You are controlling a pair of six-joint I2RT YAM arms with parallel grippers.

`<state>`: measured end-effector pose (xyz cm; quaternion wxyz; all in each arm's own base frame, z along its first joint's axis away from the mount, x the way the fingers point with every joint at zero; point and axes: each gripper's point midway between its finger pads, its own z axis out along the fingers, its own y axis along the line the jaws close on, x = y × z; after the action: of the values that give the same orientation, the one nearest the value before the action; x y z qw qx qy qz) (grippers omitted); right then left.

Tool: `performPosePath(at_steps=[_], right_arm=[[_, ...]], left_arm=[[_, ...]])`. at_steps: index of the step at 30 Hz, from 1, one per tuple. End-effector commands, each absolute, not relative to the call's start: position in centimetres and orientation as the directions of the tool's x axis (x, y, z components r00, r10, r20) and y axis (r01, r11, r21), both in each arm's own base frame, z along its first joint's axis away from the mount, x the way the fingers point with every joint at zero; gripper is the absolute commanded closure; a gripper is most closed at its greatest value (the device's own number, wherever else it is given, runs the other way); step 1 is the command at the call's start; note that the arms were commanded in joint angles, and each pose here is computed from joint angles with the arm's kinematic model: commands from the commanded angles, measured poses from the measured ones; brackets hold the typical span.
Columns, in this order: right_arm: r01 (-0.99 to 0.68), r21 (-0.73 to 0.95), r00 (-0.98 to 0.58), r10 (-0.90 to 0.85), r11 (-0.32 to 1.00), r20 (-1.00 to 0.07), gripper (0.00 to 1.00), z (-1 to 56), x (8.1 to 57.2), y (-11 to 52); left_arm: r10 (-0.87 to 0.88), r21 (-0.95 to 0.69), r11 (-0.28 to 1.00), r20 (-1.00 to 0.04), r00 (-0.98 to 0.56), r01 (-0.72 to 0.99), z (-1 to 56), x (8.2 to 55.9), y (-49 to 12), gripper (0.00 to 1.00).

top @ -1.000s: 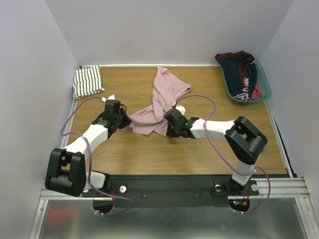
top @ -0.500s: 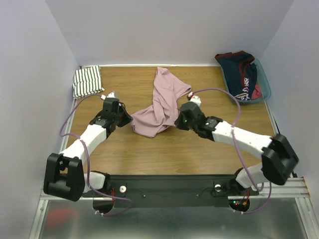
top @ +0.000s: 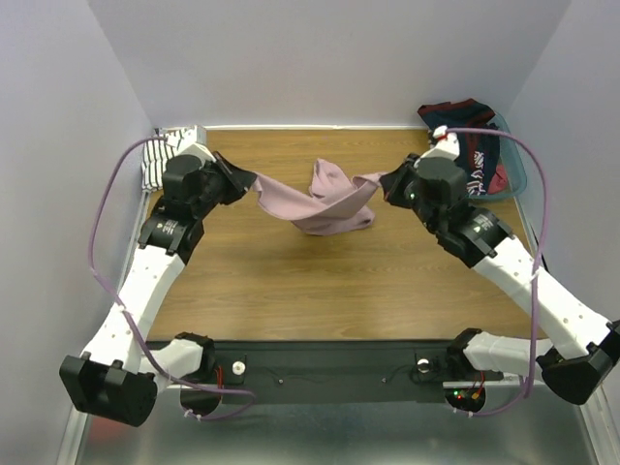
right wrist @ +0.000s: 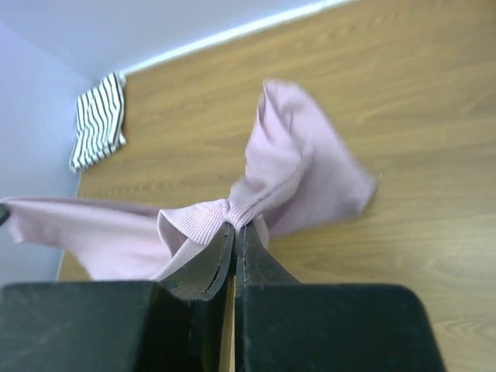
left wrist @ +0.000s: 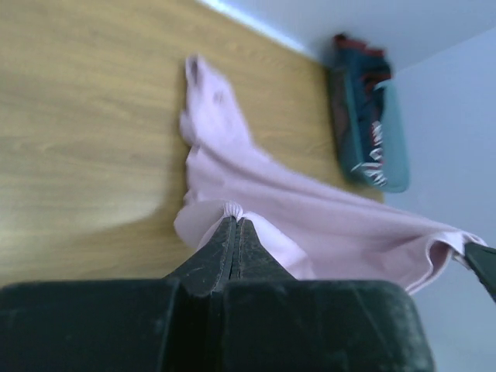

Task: Fold and stack the tank tops
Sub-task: Flatten the tank top out

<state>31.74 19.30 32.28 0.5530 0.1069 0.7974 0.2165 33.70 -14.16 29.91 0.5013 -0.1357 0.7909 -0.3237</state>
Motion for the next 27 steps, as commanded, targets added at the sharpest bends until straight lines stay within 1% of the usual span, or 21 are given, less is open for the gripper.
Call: performPosePath(at_steps=[1, 2, 5, 6, 7, 8, 12, 15, 19, 21, 24, 25, 26, 27], right_arm=[[-0.077, 0.45, -0.222, 0.424, 0.89, -0.878, 1.0, 38.8, 31.7, 16.7], [-0.09, 0.459, -0.184, 0.438, 0.884, -0.88, 1.0, 41.0, 31.5, 16.3], [-0.107, 0.465, -0.126, 0.452, 0.879, -0.883, 1.0, 44.2, 30.8, 15.4], [-0.118, 0.478, -0.087, 0.47, 0.871, -0.878, 1.0, 46.3, 30.4, 14.8], [-0.127, 0.482, -0.07, 0.477, 0.867, -0.876, 1.0, 47.3, 30.2, 14.6], [-0.144, 0.493, -0.029, 0.494, 0.858, -0.869, 1.0, 49.5, 29.5, 13.9], [-0.187, 0.514, 0.048, 0.53, 0.837, -0.847, 1.0, 53.8, 27.8, 12.6], [-0.213, 0.524, 0.084, 0.549, 0.825, -0.831, 1.0, 55.8, 26.7, 11.7], [-0.213, 0.512, 0.076, 0.536, 0.832, -0.841, 1.0, 55.5, 27.2, 12.3], [-0.197, 0.496, 0.067, 0.517, 0.846, -0.854, 1.0, 54.9, 28.1, 12.7], [-0.155, 0.451, 0.036, 0.462, 0.879, -0.886, 0.99, 53.2, 31.0, 14.5], [-0.146, 0.424, 0.001, 0.428, 0.894, -0.904, 0.99, 51.7, 32.9, 16.0], [-0.144, 0.41, -0.021, 0.411, 0.901, -0.911, 0.99, 50.9, 34.4, 16.8], [-0.18, 0.415, -0.03, 0.416, 0.892, -0.909, 0.99, 51.4, 35.8, 16.8]], left_arm=[[-0.589, -0.665, 0.707, -0.742, -0.32, 0.239, 38.9, 32.1, -13.8, 1.0], [-0.599, -0.669, 0.7, -0.74, -0.305, 0.248, 39.9, 31.7, -13.6, 1.0], [-0.623, -0.67, 0.681, -0.742, -0.248, 0.295, 43.8, 30.4, -13.3, 1.0], [-0.632, -0.672, 0.674, -0.74, -0.231, 0.307, 44.8, 30.0, -13.2, 1.0], [-0.647, -0.675, 0.663, -0.734, -0.206, 0.323, 46.4, 29.4, -12.9, 1.0], [-0.664, -0.675, 0.652, -0.728, -0.171, 0.345, 48.4, 28.6, -12.6, 1.0], [-0.708, -0.686, 0.614, -0.697, -0.112, 0.39, 52.3, 26.9, -12.0, 1.0], [-0.749, -0.703, 0.578, -0.658, -0.072, 0.414, 54.6, 25.8, -11.4, 1.0], [-0.782, -0.718, 0.554, -0.623, -0.034, 0.421, 56.2, 25.8, -10.9, 1.0], [-0.787, -0.728, 0.545, -0.615, -0.045, 0.416, 55.9, 26.9, -11.2, 1.0], [-0.792, -0.747, 0.526, -0.604, -0.086, 0.406, 54.7, 29.7, -12.4, 1.0], [-0.797, -0.75, 0.519, -0.598, -0.087, 0.411, 54.6, 30.6, -12.7, 1.0], [-0.792, -0.76, 0.523, -0.6, -0.109, 0.386, 53.4, 32.8, -13.2, 1.0], [-0.791, -0.752, 0.515, -0.602, -0.108, 0.411, 53.9, 33.6, -13.6, 1.0]])
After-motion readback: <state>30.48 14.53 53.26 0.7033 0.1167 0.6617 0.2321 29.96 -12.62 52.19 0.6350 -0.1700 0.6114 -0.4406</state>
